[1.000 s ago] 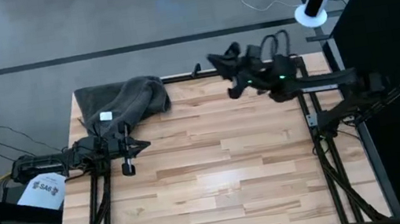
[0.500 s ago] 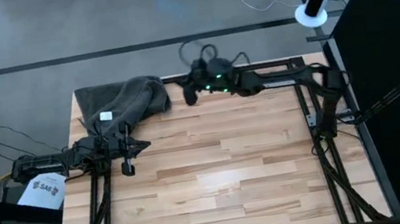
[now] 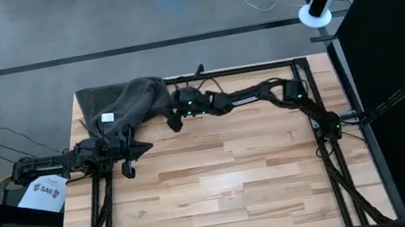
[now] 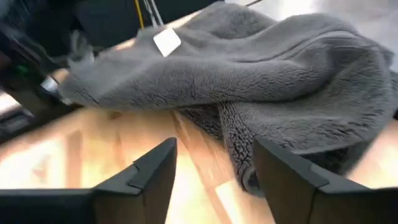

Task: Roll towel
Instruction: Fold the black towel in half

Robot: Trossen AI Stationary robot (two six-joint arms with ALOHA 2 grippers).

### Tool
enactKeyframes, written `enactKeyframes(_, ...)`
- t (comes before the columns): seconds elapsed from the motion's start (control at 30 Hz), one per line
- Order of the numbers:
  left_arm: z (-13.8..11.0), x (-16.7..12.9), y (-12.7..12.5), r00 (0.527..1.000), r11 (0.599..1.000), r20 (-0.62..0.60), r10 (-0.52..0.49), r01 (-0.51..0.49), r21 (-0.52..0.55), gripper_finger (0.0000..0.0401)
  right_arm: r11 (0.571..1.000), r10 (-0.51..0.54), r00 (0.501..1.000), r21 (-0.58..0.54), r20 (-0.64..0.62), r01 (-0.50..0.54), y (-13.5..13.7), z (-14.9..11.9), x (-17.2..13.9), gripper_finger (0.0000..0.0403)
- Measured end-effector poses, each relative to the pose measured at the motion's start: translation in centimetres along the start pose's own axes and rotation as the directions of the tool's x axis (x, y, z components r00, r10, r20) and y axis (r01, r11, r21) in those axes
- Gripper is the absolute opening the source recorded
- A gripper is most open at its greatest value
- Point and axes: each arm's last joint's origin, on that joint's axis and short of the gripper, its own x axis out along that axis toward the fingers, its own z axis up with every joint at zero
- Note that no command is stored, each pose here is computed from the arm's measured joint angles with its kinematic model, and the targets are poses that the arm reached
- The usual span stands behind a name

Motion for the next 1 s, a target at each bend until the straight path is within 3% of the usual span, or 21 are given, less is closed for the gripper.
enactKeyframes(0.17, 0.0, 0.0, 0.0, 1.0, 1.0, 0.001, 0.0, 0.0, -0.005, 0.0, 0.978, -0.153, 0.986, -0.155, -0.07, 0.141, 1.2, -1.1, 1.9, 0.0226)
enactKeyframes(0.4, 0.0, 0.0, 0.0, 1.0, 1.0, 0.001, 0.0, 0.0, -0.006, 0.0, 0.965, -0.227, 0.964, -0.166, -0.139, 0.203, 0.8, -2.3, 4.1, 0.0204)
enactKeyframes(0.53, 0.0, 0.0, 0.0, 1.0, 1.0, 0.0, 0.0, 0.0, -0.027, 0.0, 0.954, -0.28, 0.947, -0.152, -0.156, 0.257, 0.6, -2.2, 4.4, 0.0139)
enactKeyframes(0.67, 0.0, 0.0, 0.0, 1.0, 0.998, 0.001, 0.0, 0.0, -0.064, 0.0, 0.96, -0.28, 0.944, -0.028, -0.172, 0.28, -0.3, -1.4, 4.0, 0.0024)
enactKeyframes(0.73, 0.0, 0.0, 0.0, 1.0, 0.996, 0.001, 0.0, 0.0, -0.092, 0.0, 0.957, -0.283, 0.943, 0.012, -0.175, 0.289, -0.5, -1.1, 3.8, 0.001)
enactKeyframes(0.83, 0.1, 0.0, 0.0, 1.0, 0.989, 0.005, -0.001, 0.002, -0.148, 0.0, 0.961, -0.275, 0.944, -0.029, -0.18, 0.274, 0.8, 0.8, 2.2, 0.0003)
enactKeyframes(1.0, 0.4, 0.0, 0.0, 0.999, 0.967, 0.037, -0.005, 0.014, -0.253, 0.0, 0.956, -0.288, 0.923, -0.136, -0.254, 0.261, 4.4, 6.2, -4.7, 0.0001)
